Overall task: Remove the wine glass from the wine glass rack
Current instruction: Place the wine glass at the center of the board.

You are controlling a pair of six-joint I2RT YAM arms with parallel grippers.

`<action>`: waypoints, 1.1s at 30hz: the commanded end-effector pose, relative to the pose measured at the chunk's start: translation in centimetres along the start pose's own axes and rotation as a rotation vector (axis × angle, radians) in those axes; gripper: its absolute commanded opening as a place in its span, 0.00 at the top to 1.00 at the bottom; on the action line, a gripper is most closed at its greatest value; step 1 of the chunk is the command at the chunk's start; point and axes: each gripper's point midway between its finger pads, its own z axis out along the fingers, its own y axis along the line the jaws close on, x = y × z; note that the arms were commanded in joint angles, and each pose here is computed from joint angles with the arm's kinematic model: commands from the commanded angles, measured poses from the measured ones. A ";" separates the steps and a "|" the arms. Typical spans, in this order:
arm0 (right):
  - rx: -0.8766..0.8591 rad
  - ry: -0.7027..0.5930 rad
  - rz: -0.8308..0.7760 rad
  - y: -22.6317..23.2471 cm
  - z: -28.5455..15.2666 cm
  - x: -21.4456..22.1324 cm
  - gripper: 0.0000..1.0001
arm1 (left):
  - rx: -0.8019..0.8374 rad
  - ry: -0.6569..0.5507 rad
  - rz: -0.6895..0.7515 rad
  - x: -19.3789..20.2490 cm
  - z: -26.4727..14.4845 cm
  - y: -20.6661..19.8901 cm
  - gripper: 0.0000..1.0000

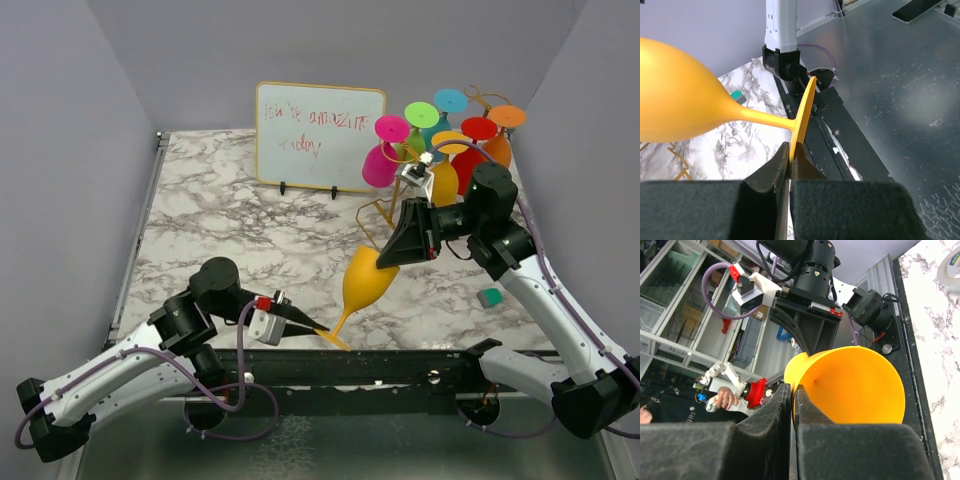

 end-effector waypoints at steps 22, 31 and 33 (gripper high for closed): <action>0.486 -0.162 -0.094 -5.0 -2.1 -2.1 0.99 | -0.920 0.086 -0.388 4.1 -9.3 7.7 0.01; 0.808 -0.165 -0.180 -8.8 -2.5 -4.2 0.99 | -1.577 0.234 -0.670 9.3 -18.7 8.6 0.01; 0.866 -0.108 -0.212 -9.5 -0.6 -3.8 0.99 | -1.608 0.243 -0.678 9.7 -19.0 8.7 0.01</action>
